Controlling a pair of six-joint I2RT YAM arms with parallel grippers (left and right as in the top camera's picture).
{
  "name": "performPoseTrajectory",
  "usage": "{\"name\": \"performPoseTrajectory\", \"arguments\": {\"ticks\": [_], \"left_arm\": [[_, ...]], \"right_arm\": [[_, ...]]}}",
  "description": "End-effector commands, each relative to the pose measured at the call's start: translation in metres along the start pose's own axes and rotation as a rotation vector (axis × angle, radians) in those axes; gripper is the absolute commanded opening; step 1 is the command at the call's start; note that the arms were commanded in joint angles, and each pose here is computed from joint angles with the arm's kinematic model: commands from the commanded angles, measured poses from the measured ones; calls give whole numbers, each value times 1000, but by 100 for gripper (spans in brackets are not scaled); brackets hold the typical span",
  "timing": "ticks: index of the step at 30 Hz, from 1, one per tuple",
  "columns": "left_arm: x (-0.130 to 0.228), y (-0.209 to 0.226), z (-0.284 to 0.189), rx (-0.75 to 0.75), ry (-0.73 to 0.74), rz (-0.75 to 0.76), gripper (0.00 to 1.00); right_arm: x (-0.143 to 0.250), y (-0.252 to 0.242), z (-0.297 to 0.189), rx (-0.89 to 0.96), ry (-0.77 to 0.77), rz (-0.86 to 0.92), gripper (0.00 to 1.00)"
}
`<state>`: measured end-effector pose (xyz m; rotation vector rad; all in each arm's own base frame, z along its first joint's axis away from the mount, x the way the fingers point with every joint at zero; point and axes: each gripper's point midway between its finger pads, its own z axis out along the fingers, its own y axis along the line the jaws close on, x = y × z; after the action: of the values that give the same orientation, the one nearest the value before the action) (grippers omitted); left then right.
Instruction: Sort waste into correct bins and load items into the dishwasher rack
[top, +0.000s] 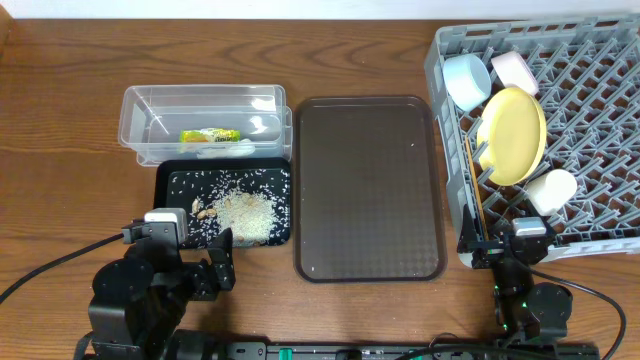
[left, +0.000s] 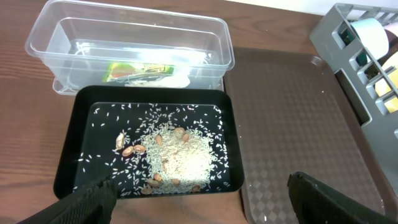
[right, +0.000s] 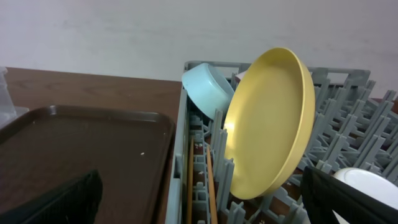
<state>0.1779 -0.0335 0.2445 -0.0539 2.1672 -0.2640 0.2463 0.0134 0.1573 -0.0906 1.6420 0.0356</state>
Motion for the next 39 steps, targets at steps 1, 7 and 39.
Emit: {"name": "performPoseTrajectory", "arguments": {"ticks": [1, 7, 39], "left_arm": [[0, -1, -1, 5, -2, 11, 90], [0, -1, -1, 5, -2, 11, 90], [41, 35, 82, -39, -336, 34, 90]], "right_arm": [[0, -5, -1, 22, -1, -11, 99], [0, -5, -1, 22, -1, -11, 99], [0, -5, -1, 22, -1, -11, 99]]}}
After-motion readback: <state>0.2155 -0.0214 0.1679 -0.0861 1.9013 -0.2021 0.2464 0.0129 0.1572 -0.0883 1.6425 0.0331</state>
